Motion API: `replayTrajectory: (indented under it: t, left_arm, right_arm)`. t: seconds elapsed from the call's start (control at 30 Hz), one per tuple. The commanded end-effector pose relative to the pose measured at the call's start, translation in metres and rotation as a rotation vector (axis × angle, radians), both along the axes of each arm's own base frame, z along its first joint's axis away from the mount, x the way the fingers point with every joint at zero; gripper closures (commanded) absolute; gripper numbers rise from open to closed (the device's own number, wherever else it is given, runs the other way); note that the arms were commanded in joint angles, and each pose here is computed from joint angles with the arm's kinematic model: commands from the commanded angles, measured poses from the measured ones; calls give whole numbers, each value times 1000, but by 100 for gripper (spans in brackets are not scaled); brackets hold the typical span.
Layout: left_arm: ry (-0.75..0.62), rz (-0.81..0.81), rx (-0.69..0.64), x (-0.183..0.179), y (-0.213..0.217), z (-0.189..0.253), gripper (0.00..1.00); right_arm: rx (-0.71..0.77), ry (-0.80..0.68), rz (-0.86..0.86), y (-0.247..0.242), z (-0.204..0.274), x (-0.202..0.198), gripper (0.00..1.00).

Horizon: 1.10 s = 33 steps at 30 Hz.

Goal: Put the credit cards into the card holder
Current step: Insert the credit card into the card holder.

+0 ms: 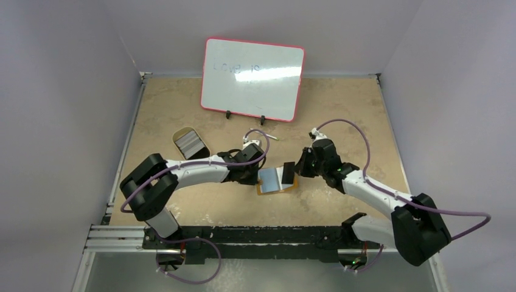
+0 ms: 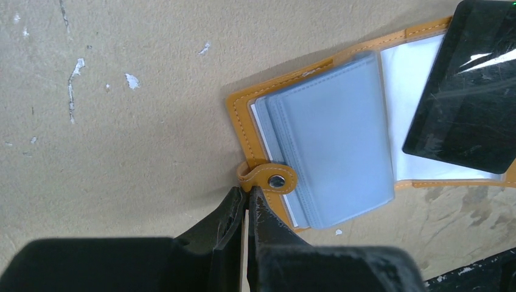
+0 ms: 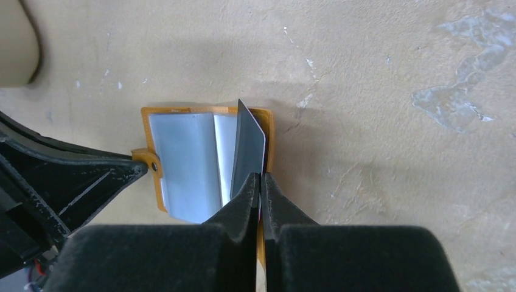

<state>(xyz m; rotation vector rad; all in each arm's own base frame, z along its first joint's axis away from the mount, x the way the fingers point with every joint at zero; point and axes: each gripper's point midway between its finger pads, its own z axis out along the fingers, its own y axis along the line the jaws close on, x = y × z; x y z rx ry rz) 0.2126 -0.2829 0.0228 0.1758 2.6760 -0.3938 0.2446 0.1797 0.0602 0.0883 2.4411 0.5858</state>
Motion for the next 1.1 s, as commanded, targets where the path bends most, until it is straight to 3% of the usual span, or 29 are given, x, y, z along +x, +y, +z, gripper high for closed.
replayTrajectory:
  t: [0.0,0.47,0.8,1.07]
  left_arm:
    - [-20,-3,39,3,7,-7,100]
    - [-30,2,88,7,13,-15,100]
    - [-39,20,106,9,18,-12,100]
    - [-32,28,106,7,20,-15,100]
  right_arm:
    - [198,-44,110,28,14,0,100]
    - [282,-97,162,35,29,0,100]
    - [282,-67,116,25,21,1,100]
    - [364,-24,136,34,14,-7,100]
